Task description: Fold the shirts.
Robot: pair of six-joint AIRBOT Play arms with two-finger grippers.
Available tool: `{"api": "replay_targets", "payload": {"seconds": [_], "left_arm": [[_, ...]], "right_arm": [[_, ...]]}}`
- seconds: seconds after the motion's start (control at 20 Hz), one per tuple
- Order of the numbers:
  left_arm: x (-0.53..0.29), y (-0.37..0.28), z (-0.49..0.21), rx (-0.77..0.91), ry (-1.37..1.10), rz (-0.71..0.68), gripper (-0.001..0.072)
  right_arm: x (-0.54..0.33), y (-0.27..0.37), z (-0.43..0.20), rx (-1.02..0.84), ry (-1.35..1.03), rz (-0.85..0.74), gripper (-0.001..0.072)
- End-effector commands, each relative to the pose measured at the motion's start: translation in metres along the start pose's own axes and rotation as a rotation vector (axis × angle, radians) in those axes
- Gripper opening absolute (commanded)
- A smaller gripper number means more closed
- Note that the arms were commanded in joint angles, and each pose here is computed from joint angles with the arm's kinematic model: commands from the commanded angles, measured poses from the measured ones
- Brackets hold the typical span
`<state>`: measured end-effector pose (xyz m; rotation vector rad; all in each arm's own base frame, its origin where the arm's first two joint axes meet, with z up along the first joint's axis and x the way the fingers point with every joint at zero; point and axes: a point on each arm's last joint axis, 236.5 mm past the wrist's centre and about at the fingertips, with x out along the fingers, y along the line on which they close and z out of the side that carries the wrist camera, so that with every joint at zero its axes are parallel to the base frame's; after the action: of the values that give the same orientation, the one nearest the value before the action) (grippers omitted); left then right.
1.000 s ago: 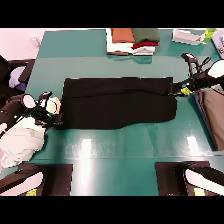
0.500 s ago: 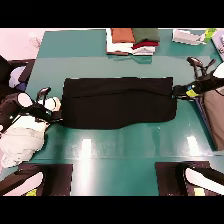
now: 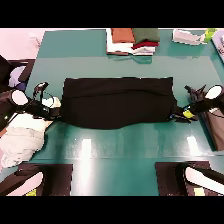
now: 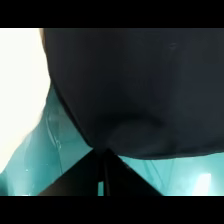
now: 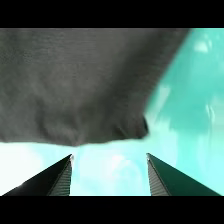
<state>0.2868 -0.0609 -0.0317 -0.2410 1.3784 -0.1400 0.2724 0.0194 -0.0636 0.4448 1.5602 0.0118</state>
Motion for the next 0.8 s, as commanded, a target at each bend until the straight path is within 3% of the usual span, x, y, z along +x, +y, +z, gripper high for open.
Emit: {"api": "replay_targets", "payload": {"seconds": [0.0,0.05,0.1,0.25,0.3,0.75], "left_arm": [[-0.001,-0.002,0.001,-0.001,-0.005,-0.007,0.0022],[-0.001,-0.002,0.001,-0.001,-0.004,-0.006,0.0022],[-0.001,-0.002,0.000,-0.001,-0.002,-0.006,0.0022],[-0.001,-0.001,-0.001,0.002,0.003,-0.002,0.0022],[-0.001,0.001,-0.003,0.009,0.011,0.004,0.0022],[-0.051,0.000,-0.040,0.115,0.039,0.037,0.0020]], "right_arm": [[0.017,0.013,0.005,-0.008,-0.002,0.006,0.0507],[0.021,0.019,0.007,-0.028,0.018,0.004,0.0503],[0.025,0.025,0.009,-0.050,0.028,-0.001,0.0434],[0.026,0.034,0.017,-0.135,0.036,-0.050,0.0102],[0.024,0.033,0.016,-0.162,0.042,-0.076,0.0021],[-0.066,-0.015,-0.032,-0.212,-0.068,-0.253,0.0018]]}}
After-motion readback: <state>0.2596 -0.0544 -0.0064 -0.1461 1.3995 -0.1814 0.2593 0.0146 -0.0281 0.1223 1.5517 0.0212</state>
